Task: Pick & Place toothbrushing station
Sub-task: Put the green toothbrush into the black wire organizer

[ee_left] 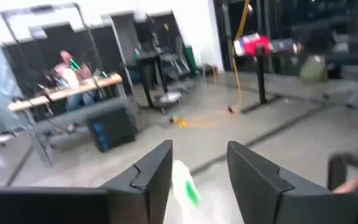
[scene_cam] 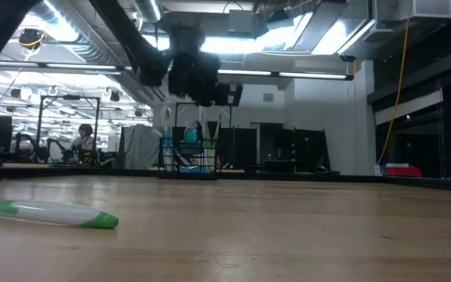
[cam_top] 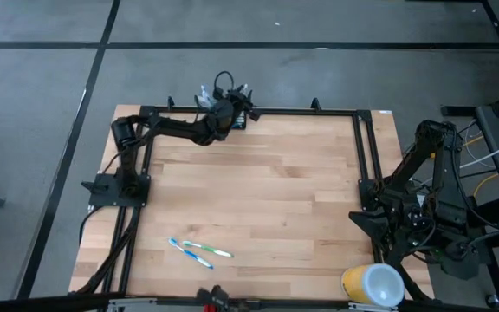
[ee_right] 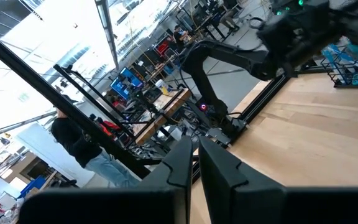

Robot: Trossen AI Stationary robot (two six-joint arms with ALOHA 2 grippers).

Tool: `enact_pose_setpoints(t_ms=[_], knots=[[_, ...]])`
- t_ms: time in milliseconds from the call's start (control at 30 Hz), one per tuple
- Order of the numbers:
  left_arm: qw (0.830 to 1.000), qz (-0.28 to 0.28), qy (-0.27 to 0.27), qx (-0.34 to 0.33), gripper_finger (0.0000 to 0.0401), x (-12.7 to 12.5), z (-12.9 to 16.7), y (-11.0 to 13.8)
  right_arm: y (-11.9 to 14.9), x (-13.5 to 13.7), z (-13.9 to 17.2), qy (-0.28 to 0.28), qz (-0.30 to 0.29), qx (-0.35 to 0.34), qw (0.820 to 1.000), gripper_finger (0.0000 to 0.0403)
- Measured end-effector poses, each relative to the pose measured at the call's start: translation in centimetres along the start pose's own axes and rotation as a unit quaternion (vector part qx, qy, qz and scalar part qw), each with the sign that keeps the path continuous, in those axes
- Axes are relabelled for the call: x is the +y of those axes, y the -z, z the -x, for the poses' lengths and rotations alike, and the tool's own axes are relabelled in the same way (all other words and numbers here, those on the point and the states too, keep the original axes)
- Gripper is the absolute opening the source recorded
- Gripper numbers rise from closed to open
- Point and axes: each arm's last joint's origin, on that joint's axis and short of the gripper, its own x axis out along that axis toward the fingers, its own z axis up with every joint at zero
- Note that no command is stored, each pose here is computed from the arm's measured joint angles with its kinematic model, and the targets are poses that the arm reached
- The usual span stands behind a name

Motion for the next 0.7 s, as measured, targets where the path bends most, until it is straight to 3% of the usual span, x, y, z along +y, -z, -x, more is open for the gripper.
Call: enact_pose_setpoints(t_ms=[200,367,467,567,700], knots=[[0.999,-0.006,-0.031,-0.024,0.0173,0.7,5.0,-7.3,0.0,0.0,0.0,0.0,0.007,0.0,1.0,0.0032],[0.996,-0.01,-0.01,0.085,0.0177,2.3,13.5,-10.5,0.1,0.0,0.0,0.0,0.023,0.0,1.0,0.0032],[0.986,0.037,0.056,0.152,0.0169,4.0,19.2,-10.7,0.5,0.1,0.0,0.0,0.037,0.0,0.999,0.0032],[0.96,0.106,0.111,0.236,0.0156,5.7,23.5,-10.1,0.7,0.1,0.0,-0.001,0.045,0.001,0.999,0.0032],[0.893,0.188,0.171,0.372,0.0134,5.9,27.1,-9.1,0.8,0.1,0.1,-0.009,0.041,0.018,0.999,0.0032]])
